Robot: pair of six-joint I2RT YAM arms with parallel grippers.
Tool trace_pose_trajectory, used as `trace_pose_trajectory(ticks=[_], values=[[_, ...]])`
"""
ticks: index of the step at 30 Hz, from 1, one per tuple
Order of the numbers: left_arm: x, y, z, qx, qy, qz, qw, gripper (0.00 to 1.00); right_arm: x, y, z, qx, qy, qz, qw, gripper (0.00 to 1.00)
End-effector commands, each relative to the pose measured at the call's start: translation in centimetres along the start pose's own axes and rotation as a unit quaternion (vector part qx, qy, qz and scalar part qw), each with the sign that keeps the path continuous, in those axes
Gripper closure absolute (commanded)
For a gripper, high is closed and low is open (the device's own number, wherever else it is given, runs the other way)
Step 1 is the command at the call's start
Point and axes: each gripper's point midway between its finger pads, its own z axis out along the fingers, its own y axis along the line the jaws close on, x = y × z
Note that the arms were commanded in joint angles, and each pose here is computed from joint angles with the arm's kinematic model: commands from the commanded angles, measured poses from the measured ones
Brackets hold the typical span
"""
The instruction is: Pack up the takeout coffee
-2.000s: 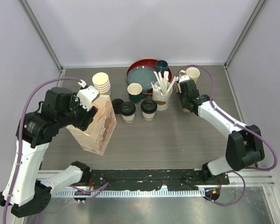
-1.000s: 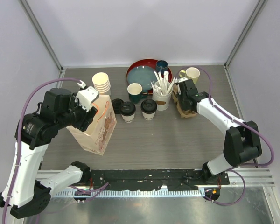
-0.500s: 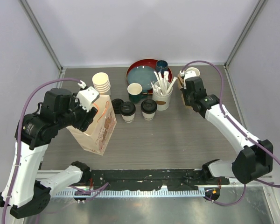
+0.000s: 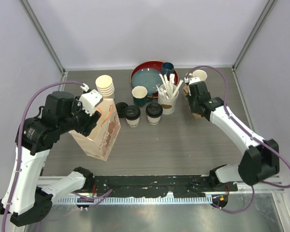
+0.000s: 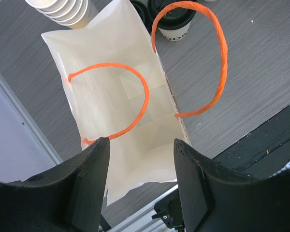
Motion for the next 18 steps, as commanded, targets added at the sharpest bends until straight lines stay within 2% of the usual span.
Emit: trace_pose_trajectory(ticks=[1, 3, 6, 8, 13, 18], values=[[0.7, -0.2, -0.7, 0.006, 0.01, 0.009, 1.0, 0.41, -8.2, -1.5, -7.0, 0.022, -0.2, 0.03, 0.979, 0.99], [0.7, -0.3, -0.6, 0.008, 0.012, 0.009, 1.0, 0.41, -6.8, -2.0, -6.1, 0.032, -0.182, 0.043, 0.982, 0.99], [0.8, -0.4, -0.5, 0.01, 0.012, 0.008, 1.0, 0.4, -2.9, -2.3, -2.1, 0.025, -0.082, 0.065, 0.994, 0.99], [0.7, -0.4, -0.4, 0.01, 0.012, 0.007, 1.0, 0.4, -1.5, -1.6, -0.6, 0.019, -0.047, 0.069, 0.996, 0.99], [0.7, -0.4, -0.4, 0.011, 0.011, 0.008, 1.0, 0.4, -2.3, -1.2, -1.6, -0.001, -0.066, 0.082, 0.994, 0.99], [0.8, -0.5, -0.4, 0.012, 0.012, 0.008, 1.0, 0.4, -3.3, -2.9, -3.2, 0.029, -0.088, 0.08, 0.992, 0.99]])
